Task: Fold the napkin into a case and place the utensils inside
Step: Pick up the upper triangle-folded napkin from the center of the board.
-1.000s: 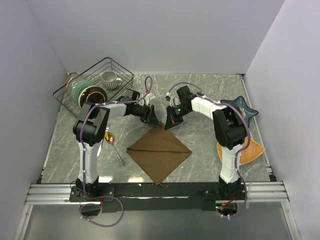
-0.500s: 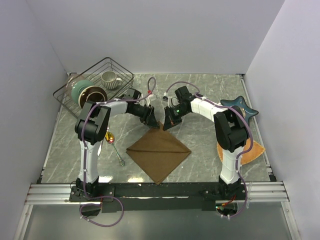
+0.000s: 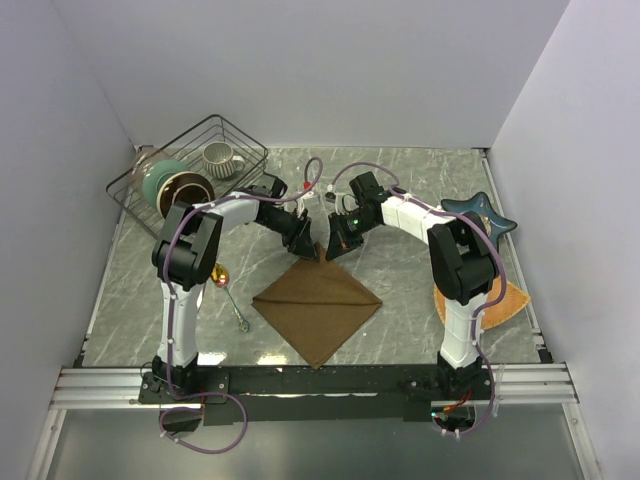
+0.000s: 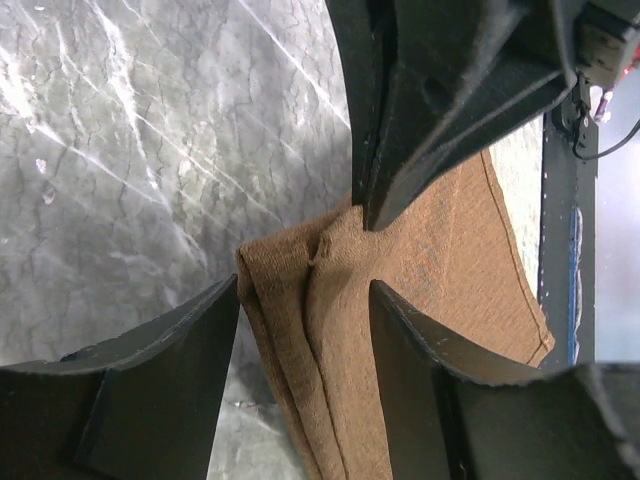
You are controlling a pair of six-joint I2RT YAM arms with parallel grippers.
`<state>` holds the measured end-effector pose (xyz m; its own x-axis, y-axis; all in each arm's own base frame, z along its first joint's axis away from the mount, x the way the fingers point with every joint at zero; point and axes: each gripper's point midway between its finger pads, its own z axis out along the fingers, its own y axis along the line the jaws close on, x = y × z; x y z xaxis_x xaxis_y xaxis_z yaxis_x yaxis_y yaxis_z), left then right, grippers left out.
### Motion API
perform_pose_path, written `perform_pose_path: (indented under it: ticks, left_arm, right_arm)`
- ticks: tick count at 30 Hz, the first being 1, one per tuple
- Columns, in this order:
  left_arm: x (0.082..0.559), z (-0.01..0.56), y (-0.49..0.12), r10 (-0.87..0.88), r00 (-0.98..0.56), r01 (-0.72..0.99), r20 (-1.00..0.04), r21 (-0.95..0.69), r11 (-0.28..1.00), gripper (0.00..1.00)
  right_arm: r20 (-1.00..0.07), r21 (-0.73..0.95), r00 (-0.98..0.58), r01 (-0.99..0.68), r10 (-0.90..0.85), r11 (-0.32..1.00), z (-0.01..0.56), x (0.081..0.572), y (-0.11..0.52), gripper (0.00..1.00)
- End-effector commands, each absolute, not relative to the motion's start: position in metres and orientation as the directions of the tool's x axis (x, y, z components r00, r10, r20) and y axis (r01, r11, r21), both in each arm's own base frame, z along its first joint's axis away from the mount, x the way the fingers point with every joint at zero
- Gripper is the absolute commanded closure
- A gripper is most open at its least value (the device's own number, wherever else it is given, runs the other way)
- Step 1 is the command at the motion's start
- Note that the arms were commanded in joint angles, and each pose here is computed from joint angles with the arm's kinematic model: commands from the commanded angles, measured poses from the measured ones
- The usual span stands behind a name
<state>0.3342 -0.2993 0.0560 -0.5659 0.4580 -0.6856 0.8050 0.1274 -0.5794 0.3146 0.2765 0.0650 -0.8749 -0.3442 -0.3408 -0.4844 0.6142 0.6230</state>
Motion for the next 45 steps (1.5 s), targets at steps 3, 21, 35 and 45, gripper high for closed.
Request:
perform_pose_path:
  ticks: [3,21,35,45]
  left_arm:
    - [0.335,0.076,-0.311,0.418,-0.517,0.836,-0.747,-0.545,0.062,0.45]
    - [0.317,0.090,-0.307,0.409,-0.488,0.845,-0.771,-0.534,0.000,0.97]
    - [0.316,0.110,-0.296,0.356,-0.415,0.883,-0.838,-0.465,-0.066,0.99]
    - [0.322,0.102,-0.288,0.364,-0.440,0.870,-0.821,-0.490,-0.053,0.99]
  right_arm:
    - [-0.436,0.610,-0.830,-0.556,-0.347,0.565,0.094,0.316,0.285,1.00]
    - [-0.431,0.564,-0.839,-0.538,-0.332,0.627,0.098,0.317,0.244,0.41]
    - [-0.346,0.568,-0.784,-0.612,-0.516,0.550,0.050,0.252,0.195,0.15]
    - [-0.319,0.647,-0.769,-0.604,-0.554,0.466,0.043,0.237,0.197,0.14]
